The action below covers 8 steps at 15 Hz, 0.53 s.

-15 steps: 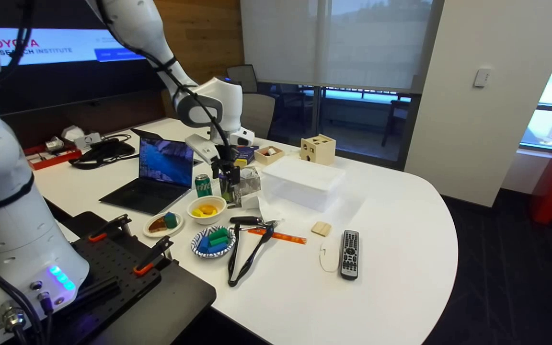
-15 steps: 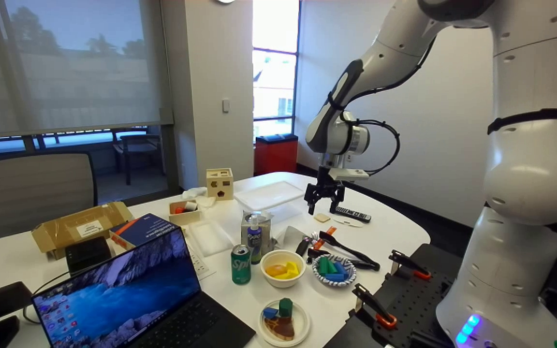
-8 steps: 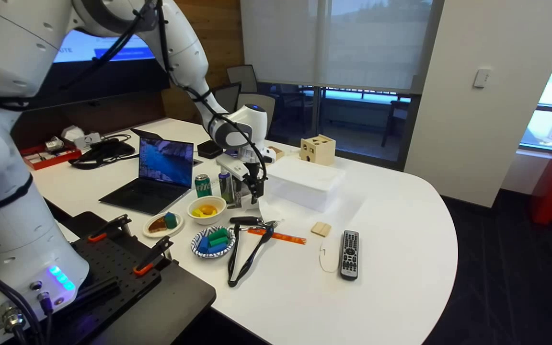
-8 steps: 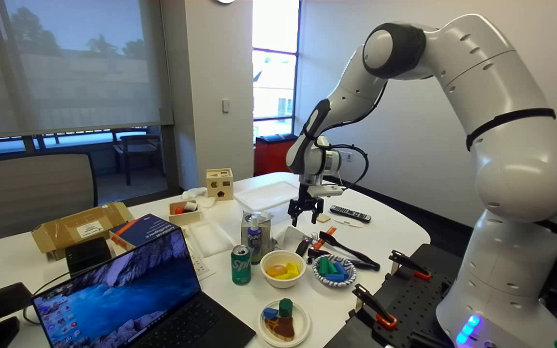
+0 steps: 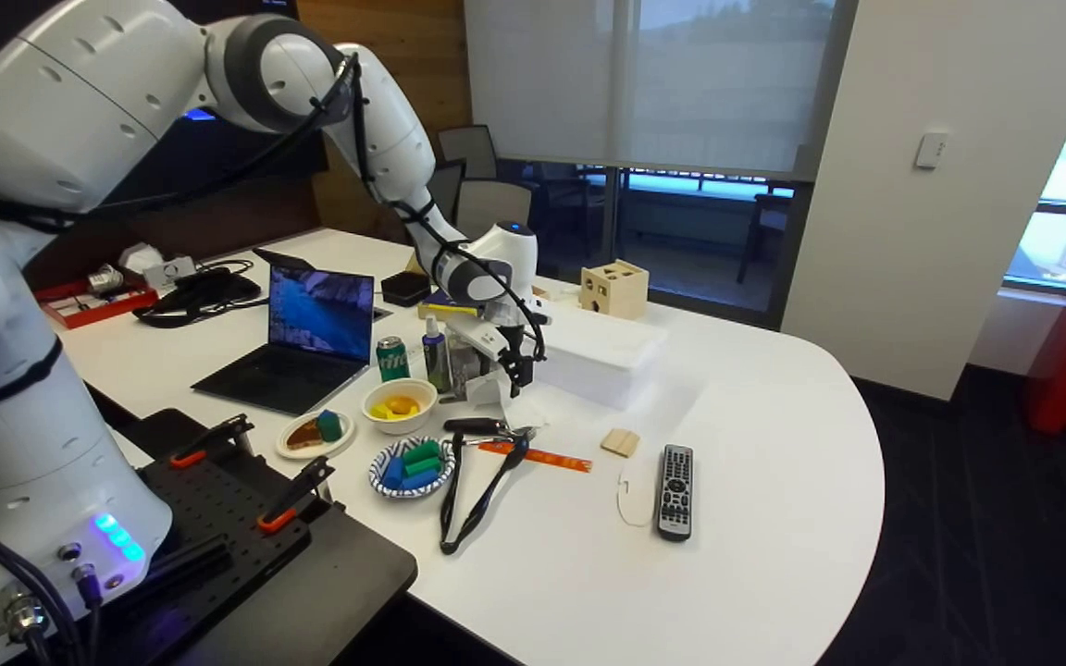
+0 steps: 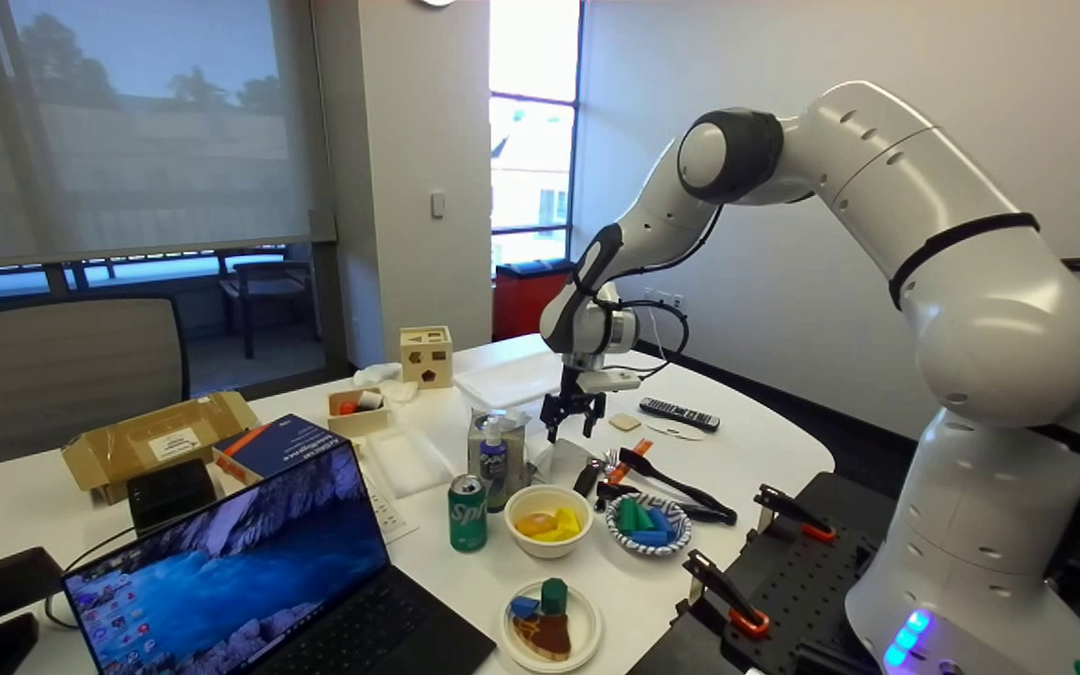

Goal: Use the white napkin to wipe the laptop screen.

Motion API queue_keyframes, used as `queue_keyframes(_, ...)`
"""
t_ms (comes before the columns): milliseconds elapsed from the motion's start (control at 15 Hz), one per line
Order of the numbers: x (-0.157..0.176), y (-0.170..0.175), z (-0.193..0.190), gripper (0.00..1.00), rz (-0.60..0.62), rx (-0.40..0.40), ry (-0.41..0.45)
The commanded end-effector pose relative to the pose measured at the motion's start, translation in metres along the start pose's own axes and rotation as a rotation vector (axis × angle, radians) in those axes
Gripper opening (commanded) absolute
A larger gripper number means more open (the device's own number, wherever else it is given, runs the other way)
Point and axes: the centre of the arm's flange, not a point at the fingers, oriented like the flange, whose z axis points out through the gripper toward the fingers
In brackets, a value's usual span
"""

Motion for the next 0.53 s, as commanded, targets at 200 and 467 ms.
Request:
queue_keyframes(200, 0.029, -0.008, 0.036, 1.00, 0.011, 0.060, 0.006)
queue_keyframes(467, 0.031, -0.008, 0.050, 0.66, 0.010, 0.054, -0.012)
